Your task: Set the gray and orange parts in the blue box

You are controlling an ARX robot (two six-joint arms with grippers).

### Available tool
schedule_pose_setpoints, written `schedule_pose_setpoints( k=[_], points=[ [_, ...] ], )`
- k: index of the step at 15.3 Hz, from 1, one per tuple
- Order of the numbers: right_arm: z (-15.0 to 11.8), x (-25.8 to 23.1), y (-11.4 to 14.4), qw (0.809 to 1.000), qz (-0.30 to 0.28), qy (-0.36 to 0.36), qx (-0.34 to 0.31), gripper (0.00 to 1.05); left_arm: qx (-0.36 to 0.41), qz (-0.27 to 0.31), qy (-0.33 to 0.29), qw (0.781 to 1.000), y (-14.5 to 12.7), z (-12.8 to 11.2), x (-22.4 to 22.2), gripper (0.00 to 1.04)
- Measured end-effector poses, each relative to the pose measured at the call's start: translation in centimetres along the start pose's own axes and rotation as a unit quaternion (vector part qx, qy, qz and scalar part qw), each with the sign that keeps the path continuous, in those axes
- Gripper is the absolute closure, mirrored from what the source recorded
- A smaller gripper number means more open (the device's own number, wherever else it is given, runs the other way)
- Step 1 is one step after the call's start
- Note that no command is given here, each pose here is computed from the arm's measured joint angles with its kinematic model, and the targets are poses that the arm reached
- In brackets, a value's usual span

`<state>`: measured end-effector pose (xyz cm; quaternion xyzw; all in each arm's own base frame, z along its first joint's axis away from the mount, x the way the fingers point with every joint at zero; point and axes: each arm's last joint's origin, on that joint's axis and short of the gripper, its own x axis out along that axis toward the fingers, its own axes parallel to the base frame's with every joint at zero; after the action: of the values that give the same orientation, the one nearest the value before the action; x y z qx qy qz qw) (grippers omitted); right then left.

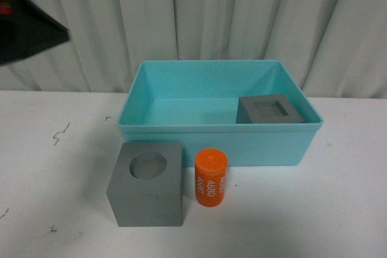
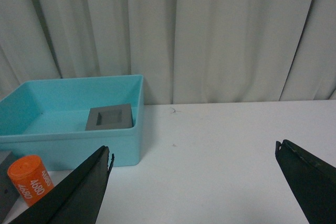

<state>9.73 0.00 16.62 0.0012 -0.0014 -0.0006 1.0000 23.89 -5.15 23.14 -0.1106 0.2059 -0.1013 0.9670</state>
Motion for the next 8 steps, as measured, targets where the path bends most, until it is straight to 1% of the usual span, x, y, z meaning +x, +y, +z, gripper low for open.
schedule_pose_setpoints(
  k=[1,2,3,4,6,8],
  points=[
    [0.0,0.0,0.0,1.0,0.0,0.0,0.0,0.06,0.002,-0.005,0.028,1.0,-0.7,0.7,2.3,0.07],
    [0.0,0.0,0.0,1.0,0.0,0.0,0.0,0.06,0.008,-0.006,0.043,0.999,-1.5,1.2,4.1,0.07],
    [0.0,0.0,0.0,1.0,0.0,0.0,0.0,0.06,0.014,-0.004,0.065,0.998,-2.1,1.2,5.7,0.07],
    [0.0,0.0,0.0,1.0,0.0,0.0,0.0,0.06,0.021,-0.002,0.103,0.995,-2.6,0.2,7.3,0.07],
    [0.0,0.0,0.0,1.0,0.0,0.0,0.0,0.06,0.033,0.009,0.172,0.985,-2.7,-2.6,9.0,0.07],
    [0.0,0.0,0.0,1.0,0.0,0.0,0.0,0.06,0.037,0.007,0.185,0.982,-2.7,-3.4,9.1,0.07]
  ],
)
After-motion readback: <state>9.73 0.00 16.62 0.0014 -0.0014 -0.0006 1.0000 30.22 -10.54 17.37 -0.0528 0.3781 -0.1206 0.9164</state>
